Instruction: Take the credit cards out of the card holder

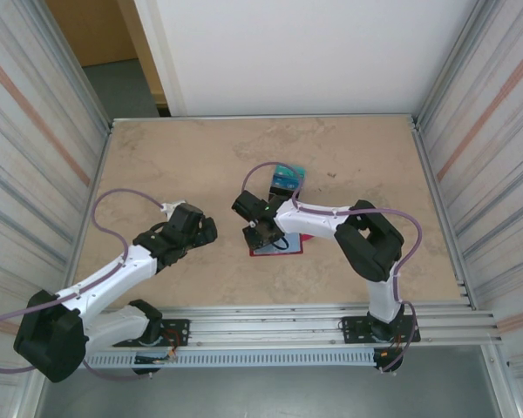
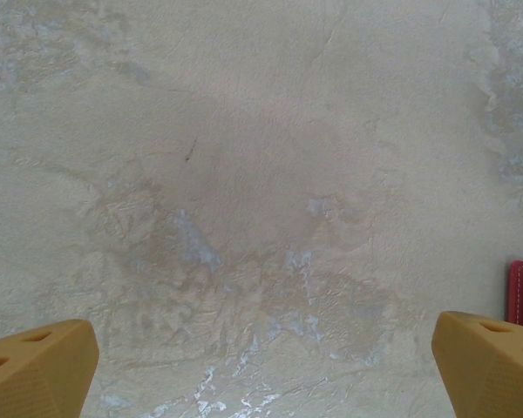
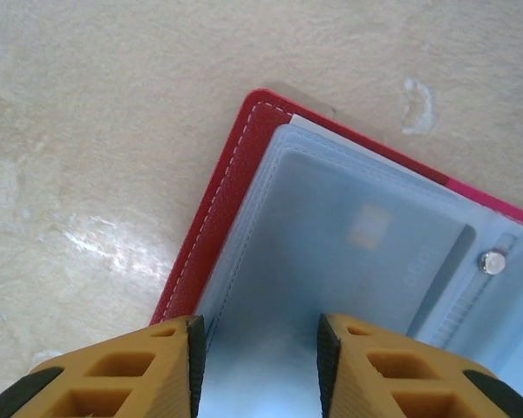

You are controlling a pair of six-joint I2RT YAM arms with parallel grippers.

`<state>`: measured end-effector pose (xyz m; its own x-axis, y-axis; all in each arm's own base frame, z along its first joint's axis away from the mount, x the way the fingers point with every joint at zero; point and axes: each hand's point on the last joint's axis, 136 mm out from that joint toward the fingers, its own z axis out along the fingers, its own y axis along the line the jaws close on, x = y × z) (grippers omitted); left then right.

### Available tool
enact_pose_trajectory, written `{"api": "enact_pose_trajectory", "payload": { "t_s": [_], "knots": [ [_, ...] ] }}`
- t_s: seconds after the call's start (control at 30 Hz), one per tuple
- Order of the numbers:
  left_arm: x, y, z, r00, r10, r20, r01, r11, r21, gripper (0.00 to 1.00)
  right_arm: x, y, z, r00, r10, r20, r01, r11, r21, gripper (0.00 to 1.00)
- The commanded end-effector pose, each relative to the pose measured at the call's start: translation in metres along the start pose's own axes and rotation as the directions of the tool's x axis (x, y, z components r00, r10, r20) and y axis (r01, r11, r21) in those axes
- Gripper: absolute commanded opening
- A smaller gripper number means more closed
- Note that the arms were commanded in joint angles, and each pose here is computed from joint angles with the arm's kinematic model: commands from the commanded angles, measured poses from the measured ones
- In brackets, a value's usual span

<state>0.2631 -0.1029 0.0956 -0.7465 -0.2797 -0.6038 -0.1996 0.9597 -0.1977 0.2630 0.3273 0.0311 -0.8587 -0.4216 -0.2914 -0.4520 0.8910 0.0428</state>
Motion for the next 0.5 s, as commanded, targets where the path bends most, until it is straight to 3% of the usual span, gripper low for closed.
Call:
{"api": "enact_pose_trajectory", "payload": {
  "t_s": [0.0, 0.47],
  "knots": [
    [-0.011, -0.005, -0.006, 1.000, -0.017, 0.022, 0.016, 1.000, 0.020, 0.99, 0.006, -0.008, -0.013, 1.000, -0.027, 0.000, 0.027, 0.999, 0.043, 0.40],
    [-0.012, -0.006, -0.008, 1.000, -0.002, 0.022, 0.002, 1.000, 0.025, 0.99, 0.007, -0.023, -0.007, 1.000, 0.015, -0.001, -0.015, 0.998, 0.061, 0.37]
  ]
}}
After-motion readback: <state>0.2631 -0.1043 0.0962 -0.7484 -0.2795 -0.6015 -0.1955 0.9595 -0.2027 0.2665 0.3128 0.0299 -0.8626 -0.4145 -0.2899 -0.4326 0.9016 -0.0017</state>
